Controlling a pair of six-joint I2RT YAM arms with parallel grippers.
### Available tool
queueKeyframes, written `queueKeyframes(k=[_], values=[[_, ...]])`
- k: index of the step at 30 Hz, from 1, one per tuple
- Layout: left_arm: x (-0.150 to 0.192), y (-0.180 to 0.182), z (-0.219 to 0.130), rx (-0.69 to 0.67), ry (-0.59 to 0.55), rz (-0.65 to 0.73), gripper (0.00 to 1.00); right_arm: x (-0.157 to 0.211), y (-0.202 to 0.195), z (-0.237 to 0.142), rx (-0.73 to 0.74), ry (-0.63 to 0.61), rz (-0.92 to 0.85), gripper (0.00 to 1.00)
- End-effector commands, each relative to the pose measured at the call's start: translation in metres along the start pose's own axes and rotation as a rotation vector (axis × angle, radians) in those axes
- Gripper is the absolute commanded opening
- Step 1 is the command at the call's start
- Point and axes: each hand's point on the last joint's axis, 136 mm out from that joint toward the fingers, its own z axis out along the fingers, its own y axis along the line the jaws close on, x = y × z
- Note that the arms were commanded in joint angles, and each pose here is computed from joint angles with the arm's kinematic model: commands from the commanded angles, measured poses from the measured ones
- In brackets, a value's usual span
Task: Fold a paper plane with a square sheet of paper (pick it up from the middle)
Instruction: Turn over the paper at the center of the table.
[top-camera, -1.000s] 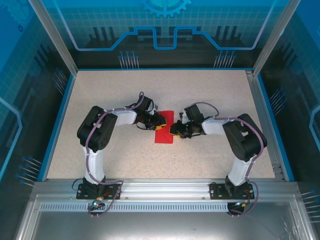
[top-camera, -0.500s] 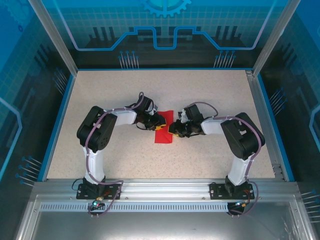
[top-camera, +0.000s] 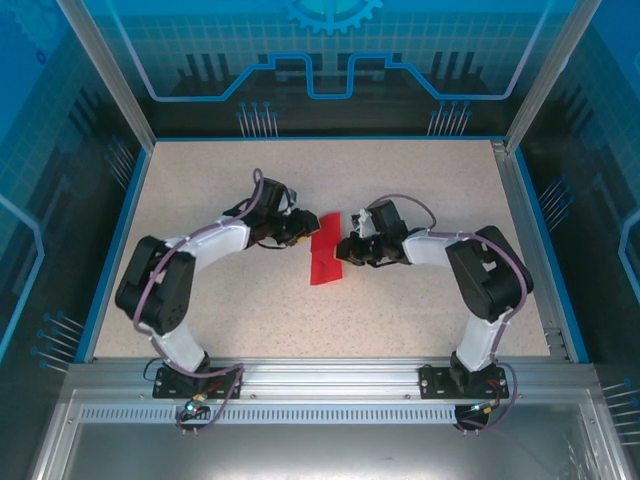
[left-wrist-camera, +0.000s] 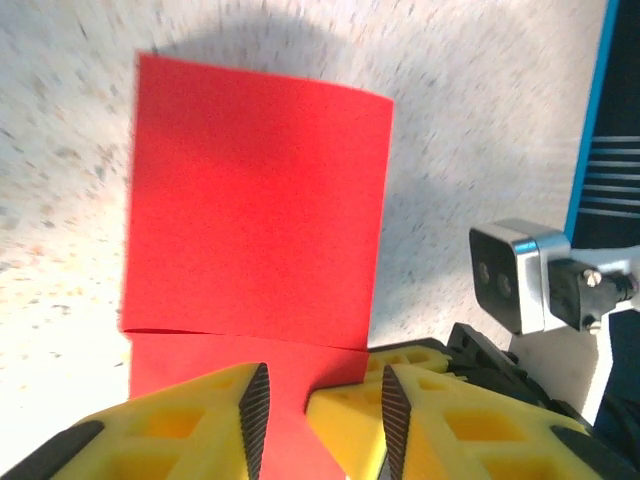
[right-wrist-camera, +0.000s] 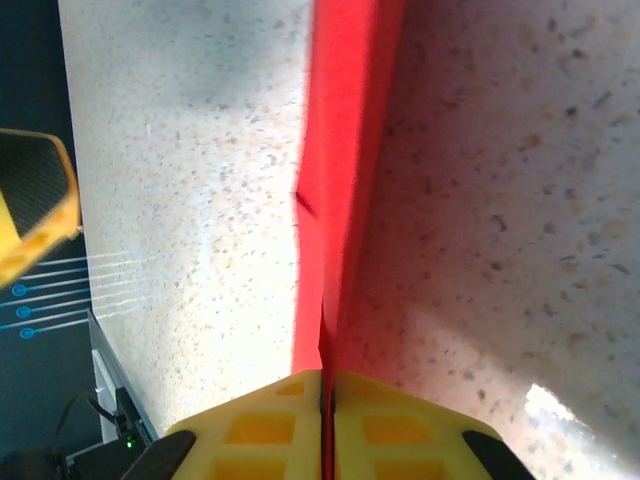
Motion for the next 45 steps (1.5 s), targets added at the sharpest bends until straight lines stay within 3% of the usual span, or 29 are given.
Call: queueKeyframes(k=[1, 9, 14, 19, 24, 29, 33, 36, 39, 41, 43, 45], values=[[-0.004, 0.015, -0.027, -0.074, -0.065, 0.005, 0.41, -0.011, 0.024, -0.034, 0.028, -0.024, -0.101, 0.08], [0.001, 0.022, -0.071, -0.115, -0.147, 0.035, 0.47, -0.004, 0.021, -0.117, 0.409, -0.080, -0.252, 0.10], [0.003, 0.029, -0.089, -0.139, -0.207, 0.031, 0.52, -0.005, 0.011, -0.191, 0.796, -0.104, -0.346, 0.11], [0.002, 0.033, -0.102, -0.171, -0.240, 0.026, 0.53, -0.009, 0.000, -0.229, 1.113, -0.072, -0.413, 0.12], [0.007, 0.043, -0.117, -0.197, -0.292, 0.002, 0.54, -0.008, -0.001, -0.210, 1.282, 0.010, -0.467, 0.12], [0.014, 0.065, -0.136, -0.282, -0.350, -0.037, 0.58, 0.008, -0.008, -0.143, 1.380, 0.163, -0.509, 0.14], [0.019, 0.081, -0.140, -0.321, -0.372, -0.065, 0.59, 0.026, -0.010, -0.077, 1.368, 0.271, -0.536, 0.15], [0.017, 0.085, -0.141, -0.340, -0.368, -0.071, 0.59, 0.039, -0.003, -0.032, 1.249, 0.314, -0.509, 0.23], [0.011, 0.080, -0.140, -0.347, -0.349, -0.068, 0.59, 0.048, 0.030, 0.000, 0.950, 0.287, -0.456, 0.39], [0.006, 0.072, -0.138, -0.340, -0.332, -0.065, 0.60, 0.048, 0.065, 0.002, 0.687, 0.217, -0.405, 0.58], [0.002, 0.059, -0.130, -0.299, -0.298, -0.050, 0.60, 0.044, 0.096, -0.007, 0.415, 0.142, -0.340, 0.63], [0.001, 0.043, -0.117, -0.231, -0.233, -0.034, 0.60, 0.036, 0.100, -0.027, 0.254, 0.056, -0.266, 0.64]])
